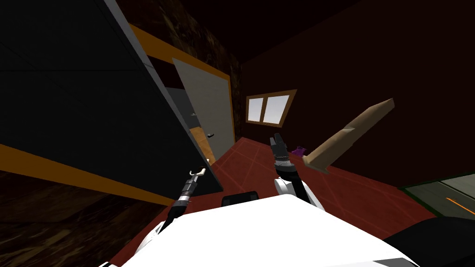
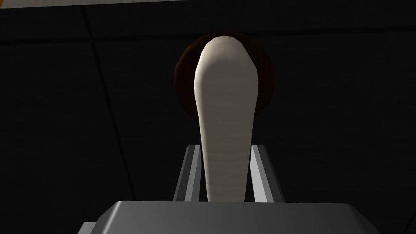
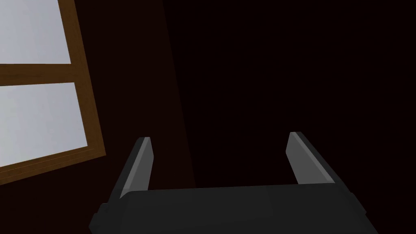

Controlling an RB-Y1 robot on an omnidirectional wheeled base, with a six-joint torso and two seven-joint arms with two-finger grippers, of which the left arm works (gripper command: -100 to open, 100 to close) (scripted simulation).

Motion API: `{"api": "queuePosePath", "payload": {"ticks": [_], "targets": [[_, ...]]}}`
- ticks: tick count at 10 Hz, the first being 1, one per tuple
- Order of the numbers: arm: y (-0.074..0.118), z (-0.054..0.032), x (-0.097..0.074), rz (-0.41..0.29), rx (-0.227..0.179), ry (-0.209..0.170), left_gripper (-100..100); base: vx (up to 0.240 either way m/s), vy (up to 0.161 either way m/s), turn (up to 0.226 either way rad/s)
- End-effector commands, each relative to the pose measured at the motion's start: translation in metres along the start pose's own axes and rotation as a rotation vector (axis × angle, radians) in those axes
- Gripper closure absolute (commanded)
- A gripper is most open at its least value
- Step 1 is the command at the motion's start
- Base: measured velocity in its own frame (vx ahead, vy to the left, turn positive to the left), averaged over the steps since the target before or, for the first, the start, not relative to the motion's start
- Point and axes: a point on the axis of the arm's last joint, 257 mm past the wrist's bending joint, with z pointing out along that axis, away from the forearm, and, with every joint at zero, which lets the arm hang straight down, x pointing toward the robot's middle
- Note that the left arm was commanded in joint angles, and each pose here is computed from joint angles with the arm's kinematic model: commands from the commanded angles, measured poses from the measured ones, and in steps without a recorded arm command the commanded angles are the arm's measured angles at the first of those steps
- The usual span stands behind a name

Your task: Pull the door open

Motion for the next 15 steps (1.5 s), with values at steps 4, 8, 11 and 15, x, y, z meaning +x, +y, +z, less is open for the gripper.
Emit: {"api": "queuePosePath", "payload": {"ticks": [4,8,11,15], "targets": [[0.001,-0.0087,0.003,-0.007,0.0,0.011,100,-0.039,0.006,-0.018],[-0.001,-0.0375,-0.013,-0.008,0.0,0.02,100,-0.101,0.046,-0.156],[-0.001,-0.0456,-0.015,-0.007,-0.001,0.025,100,-0.107,0.026,-0.104],[-0.001,-0.0627,-0.018,-0.007,0.0,0.038,100,-0.191,0.074,-0.181]]}}
